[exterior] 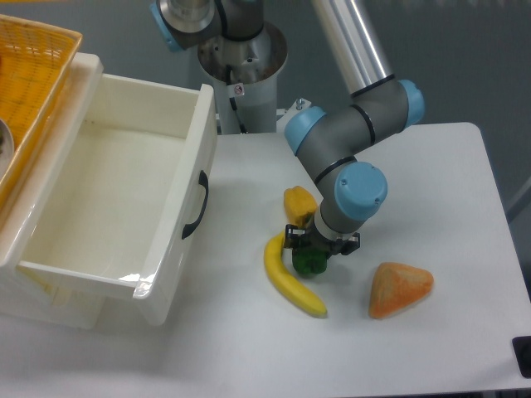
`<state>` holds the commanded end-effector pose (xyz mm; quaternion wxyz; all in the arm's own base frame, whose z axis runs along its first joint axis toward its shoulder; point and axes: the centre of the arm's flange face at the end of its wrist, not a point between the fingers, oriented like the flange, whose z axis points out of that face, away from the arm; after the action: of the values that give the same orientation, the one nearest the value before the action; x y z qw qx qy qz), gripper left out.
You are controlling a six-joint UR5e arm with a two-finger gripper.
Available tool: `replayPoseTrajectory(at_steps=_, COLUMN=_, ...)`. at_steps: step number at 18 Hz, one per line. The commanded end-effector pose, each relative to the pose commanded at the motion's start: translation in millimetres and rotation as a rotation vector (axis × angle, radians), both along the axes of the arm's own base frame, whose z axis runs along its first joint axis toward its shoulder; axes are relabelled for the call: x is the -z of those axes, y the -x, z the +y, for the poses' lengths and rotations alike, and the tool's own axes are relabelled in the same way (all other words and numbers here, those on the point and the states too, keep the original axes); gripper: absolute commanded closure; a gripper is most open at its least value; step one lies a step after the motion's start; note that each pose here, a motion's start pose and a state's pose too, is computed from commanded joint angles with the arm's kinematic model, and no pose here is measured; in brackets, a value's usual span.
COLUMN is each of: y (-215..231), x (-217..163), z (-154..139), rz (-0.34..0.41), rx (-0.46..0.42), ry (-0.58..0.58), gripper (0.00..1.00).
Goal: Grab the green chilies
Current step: 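Close the gripper on the green pepper, then lift the green pepper up off the table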
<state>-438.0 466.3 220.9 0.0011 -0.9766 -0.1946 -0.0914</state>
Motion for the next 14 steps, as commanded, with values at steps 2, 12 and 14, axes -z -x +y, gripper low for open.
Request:
replayPoseTrajectory(at_steps=2, y=2.8, x=-7.8, z=1.6, rz=0.013, rx=0.005, ry=-0.007, gripper=0.63)
replayPoseTrajectory(at_steps=12, y=-12.0, x=-69.9, z=10.2, rz=0.141, rx=0.223, ry=-0.009, gripper=0.63)
replayPoseTrajectory(at_steps=14, y=-17.4, x=-83.4, z=7.7, rz=0.148, rx=0.277, ry=-0.008, gripper=0.63)
